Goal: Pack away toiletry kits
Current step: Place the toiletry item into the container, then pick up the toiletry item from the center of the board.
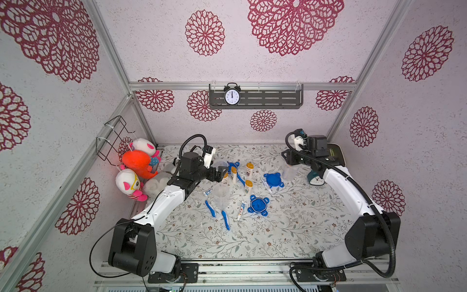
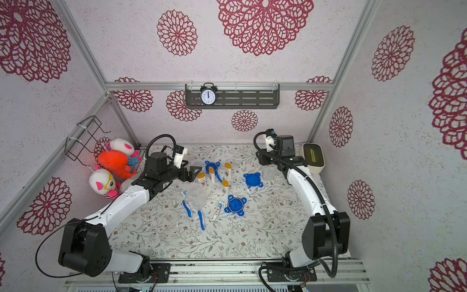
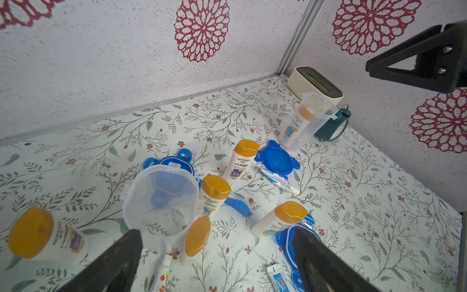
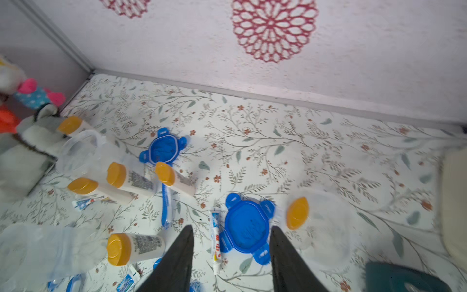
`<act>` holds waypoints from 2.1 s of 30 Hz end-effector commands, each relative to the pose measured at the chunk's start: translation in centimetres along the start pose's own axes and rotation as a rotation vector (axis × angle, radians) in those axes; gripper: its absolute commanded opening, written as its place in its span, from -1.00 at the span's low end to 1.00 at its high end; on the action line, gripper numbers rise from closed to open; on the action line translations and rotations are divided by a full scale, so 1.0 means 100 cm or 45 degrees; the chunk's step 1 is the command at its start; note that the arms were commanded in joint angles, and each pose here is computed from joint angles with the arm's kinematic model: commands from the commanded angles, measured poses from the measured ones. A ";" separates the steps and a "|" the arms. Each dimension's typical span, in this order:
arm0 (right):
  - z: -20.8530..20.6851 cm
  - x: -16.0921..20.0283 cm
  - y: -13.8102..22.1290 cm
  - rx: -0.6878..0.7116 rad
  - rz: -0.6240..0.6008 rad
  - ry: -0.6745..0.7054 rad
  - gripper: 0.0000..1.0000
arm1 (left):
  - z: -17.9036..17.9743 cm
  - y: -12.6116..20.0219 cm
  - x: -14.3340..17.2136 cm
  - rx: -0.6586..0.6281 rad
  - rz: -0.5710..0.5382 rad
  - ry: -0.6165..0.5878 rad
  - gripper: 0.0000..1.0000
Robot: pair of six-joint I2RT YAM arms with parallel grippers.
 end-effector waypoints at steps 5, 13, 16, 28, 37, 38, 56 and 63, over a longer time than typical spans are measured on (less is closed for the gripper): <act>0.071 0.012 -0.060 -0.260 0.168 0.263 0.09 | 0.006 0.015 0.008 -0.054 0.008 -0.009 0.95; 0.083 0.011 -0.084 -0.283 0.194 0.269 0.10 | 0.008 0.020 0.015 -0.069 0.031 -0.020 0.96; 0.088 0.011 -0.087 -0.280 0.204 0.271 0.10 | 0.009 0.022 0.016 -0.077 0.039 -0.034 0.96; 0.070 0.013 -0.101 -0.070 0.214 0.162 0.12 | 0.012 0.021 0.019 -0.063 0.045 -0.026 0.96; 0.071 0.023 -0.111 -0.068 0.238 0.118 0.11 | 0.013 0.013 0.015 -0.047 0.034 -0.002 0.96; 0.072 0.025 -0.114 -0.088 0.249 0.120 0.11 | 0.014 0.012 0.013 -0.051 0.030 0.005 0.96; 0.082 0.040 -0.148 -0.207 0.281 0.169 0.12 | 0.020 -0.002 0.008 -0.057 0.042 0.033 0.94; 0.088 0.044 -0.164 -0.267 0.308 0.189 -0.03 | 0.023 -0.003 0.013 -0.073 0.039 0.052 0.93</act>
Point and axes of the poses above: each gripper's point midway between its finger pads, its own y axis back along the fingers, its own z axis along the line the jaws close on, x = y × z, the point moved 2 cm from there along y, back along the fingers
